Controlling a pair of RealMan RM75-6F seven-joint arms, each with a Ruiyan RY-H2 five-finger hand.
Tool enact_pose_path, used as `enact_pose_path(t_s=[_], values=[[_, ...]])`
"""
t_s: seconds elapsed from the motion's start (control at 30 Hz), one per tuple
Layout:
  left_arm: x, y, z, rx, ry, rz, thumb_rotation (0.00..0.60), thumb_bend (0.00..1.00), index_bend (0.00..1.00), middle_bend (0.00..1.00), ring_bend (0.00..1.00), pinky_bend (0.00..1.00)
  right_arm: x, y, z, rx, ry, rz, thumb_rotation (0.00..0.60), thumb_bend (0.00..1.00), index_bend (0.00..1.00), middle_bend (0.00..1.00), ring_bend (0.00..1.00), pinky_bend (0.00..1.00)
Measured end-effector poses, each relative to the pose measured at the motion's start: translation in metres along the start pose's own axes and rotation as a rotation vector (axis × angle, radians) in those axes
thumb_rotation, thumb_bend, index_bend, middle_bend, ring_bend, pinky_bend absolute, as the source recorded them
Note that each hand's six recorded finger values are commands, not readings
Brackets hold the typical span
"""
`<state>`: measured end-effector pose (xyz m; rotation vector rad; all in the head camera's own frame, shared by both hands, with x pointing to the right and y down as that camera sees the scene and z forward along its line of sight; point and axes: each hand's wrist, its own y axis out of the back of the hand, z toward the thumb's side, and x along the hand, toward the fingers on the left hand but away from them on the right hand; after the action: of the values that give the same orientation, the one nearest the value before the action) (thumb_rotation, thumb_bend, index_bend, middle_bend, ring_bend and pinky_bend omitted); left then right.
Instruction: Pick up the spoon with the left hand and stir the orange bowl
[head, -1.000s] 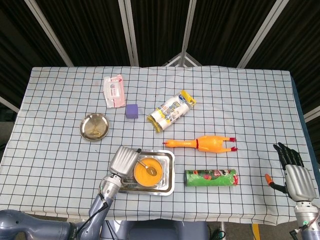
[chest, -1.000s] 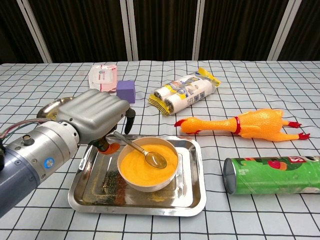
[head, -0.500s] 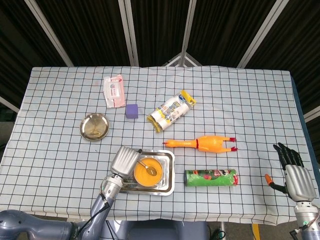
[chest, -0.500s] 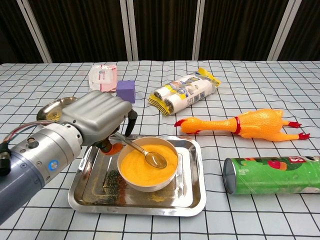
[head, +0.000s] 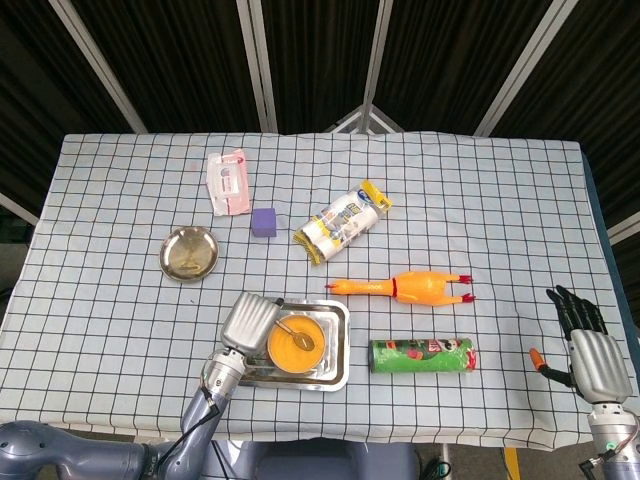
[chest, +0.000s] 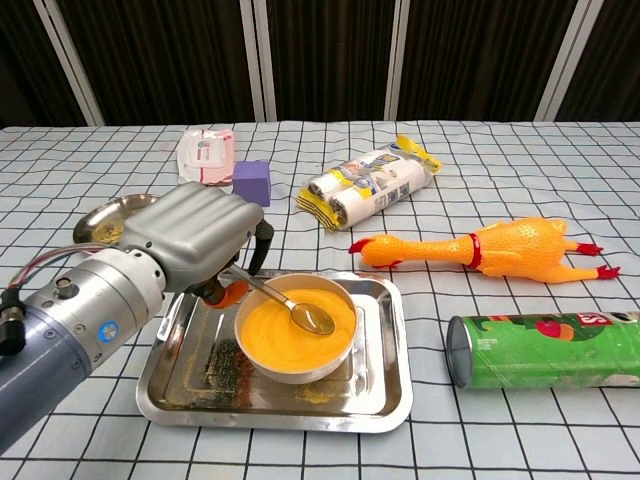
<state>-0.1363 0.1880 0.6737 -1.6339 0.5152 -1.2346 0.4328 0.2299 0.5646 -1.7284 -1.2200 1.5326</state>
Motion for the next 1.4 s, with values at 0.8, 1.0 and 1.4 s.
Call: enact_pose_path(t_s=[0.8, 1.0, 1.4], values=[[-0.002, 0.011, -0.005, -0.021, -0.001, 0.039, 0.600, 0.80, 0.74, 0.97, 0.88, 0.91, 0.000, 0.000, 0.000, 0.001, 0.000, 0.001, 0.600, 0.37, 0.00, 0.00, 0.00, 0.00], [-0.001, 0.022, -0.013, 0.025, -0.011, 0.057, 0.600, 0.92, 0.75, 0.97, 0.87, 0.91, 0.000, 0.000, 0.000, 0.003, 0.000, 0.001, 0.600, 0.37, 0.00, 0.00, 0.00, 0.00], [-0.002, 0.034, -0.018, 0.163, -0.054, -0.031, 0.600, 0.94, 0.76, 0.97, 0.87, 0.91, 0.000, 0.000, 0.000, 0.002, -0.001, -0.001, 0.600, 0.37, 0.00, 0.00, 0.00, 0.00]])
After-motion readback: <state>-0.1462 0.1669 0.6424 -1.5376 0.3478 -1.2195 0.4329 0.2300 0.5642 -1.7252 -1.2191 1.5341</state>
